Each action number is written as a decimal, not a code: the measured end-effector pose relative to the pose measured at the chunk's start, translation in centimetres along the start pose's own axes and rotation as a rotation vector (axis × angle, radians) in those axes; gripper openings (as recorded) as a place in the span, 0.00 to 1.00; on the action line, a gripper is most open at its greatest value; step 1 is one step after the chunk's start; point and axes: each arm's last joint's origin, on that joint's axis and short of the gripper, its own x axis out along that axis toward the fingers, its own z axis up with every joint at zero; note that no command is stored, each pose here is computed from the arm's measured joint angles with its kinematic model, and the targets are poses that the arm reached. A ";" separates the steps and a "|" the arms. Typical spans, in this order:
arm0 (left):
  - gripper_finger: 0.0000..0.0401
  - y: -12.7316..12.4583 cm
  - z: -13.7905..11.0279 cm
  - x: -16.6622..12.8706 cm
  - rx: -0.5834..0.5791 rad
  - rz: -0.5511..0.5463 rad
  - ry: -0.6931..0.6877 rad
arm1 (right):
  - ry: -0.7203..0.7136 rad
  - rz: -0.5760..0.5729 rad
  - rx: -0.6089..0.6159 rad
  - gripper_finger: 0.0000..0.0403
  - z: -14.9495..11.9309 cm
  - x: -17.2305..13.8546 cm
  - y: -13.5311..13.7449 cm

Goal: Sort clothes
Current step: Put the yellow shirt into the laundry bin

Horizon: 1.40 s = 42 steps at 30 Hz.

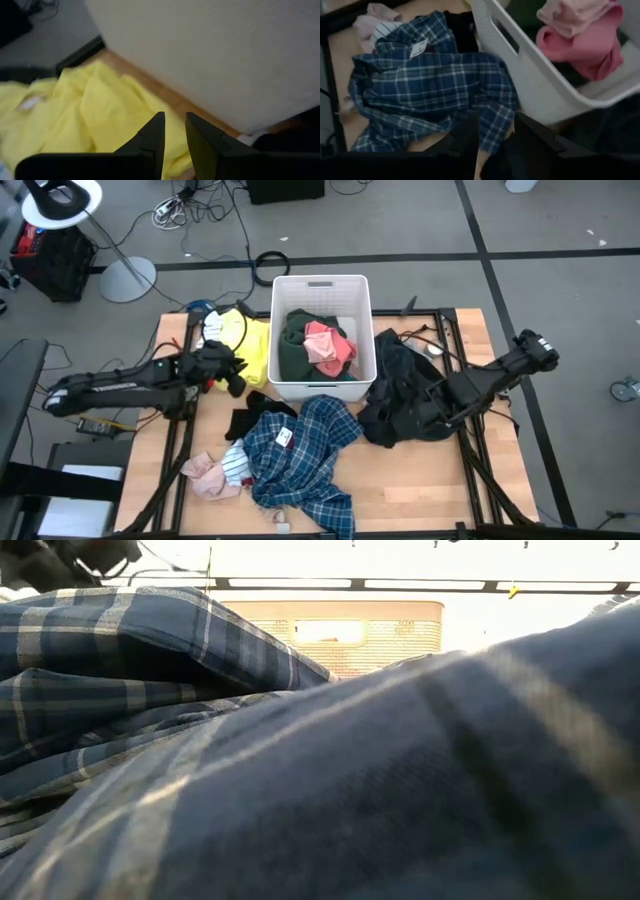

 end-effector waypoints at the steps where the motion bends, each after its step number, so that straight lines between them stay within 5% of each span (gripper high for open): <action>1: 0.20 0.3 -0.2 0.3 -0.015 0.010 0.010 | -0.001 -0.003 0.016 0.31 -0.4 0.0 0.1; 18: 0.23 2.7 -2.1 2.8 -0.201 0.032 0.066 | -0.052 -0.174 0.238 0.31 -8.3 1.6 0.2; 29: 0.46 3.2 -2.4 3.7 -0.222 0.257 0.071 | -0.103 -0.198 0.264 0.31 -8.5 1.7 0.0; 42: 0.48 3.4 -6.4 7.4 -0.294 0.288 0.238 | -0.104 -0.206 0.260 0.31 -8.5 1.7 -0.1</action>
